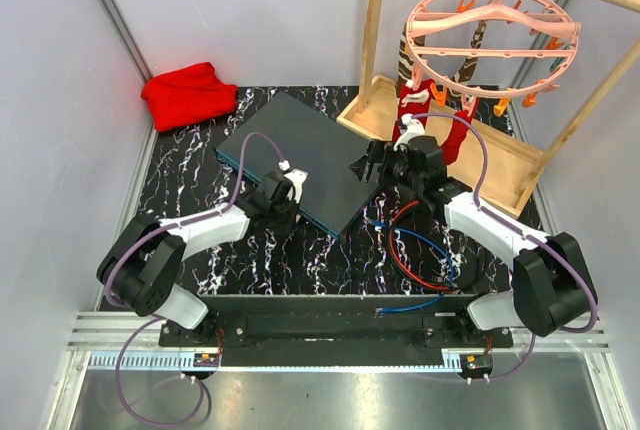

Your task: Insert the plug into the switch port

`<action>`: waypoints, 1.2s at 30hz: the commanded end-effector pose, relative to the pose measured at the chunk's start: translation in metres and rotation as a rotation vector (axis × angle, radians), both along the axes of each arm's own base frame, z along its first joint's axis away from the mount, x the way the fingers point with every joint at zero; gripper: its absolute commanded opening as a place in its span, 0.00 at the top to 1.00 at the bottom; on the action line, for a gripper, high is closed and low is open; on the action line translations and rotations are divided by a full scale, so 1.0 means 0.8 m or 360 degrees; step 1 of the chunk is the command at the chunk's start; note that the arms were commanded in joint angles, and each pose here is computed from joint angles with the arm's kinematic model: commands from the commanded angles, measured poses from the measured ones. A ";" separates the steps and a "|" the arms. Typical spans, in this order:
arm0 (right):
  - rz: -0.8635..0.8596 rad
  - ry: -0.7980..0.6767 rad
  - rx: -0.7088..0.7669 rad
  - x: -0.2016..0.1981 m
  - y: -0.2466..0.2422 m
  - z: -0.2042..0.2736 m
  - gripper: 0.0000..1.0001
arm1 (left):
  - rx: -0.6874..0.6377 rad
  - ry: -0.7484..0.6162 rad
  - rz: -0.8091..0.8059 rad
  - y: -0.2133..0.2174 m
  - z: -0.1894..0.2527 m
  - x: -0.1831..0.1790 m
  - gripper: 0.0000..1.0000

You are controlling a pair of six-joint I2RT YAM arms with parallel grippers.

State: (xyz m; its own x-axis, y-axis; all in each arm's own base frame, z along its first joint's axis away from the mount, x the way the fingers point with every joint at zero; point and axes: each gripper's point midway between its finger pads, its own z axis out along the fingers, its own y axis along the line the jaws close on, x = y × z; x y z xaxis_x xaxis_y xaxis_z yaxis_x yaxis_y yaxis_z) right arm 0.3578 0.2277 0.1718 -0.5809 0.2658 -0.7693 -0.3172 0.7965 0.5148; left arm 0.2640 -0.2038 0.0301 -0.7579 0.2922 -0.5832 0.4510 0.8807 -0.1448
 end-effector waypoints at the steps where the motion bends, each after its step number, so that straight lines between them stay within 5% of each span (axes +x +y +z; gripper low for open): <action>1: 0.0032 -0.0094 0.0003 0.010 0.001 0.020 0.00 | -0.0061 -0.0119 0.0027 -0.014 0.013 0.030 1.00; 36: 0.0082 -0.0012 0.0008 0.015 0.005 -0.005 0.00 | -0.0163 -0.0222 -0.0207 -0.041 0.037 0.020 1.00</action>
State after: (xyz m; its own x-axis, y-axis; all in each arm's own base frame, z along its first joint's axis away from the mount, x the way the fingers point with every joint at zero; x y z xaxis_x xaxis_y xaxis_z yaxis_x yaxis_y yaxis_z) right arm 0.3607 0.2258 0.1469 -0.6313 0.2337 -0.7395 -0.3101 0.7979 0.5169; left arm 0.2640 -0.2078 0.0243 -0.7410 0.3325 -0.5834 0.4927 0.8595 -0.1359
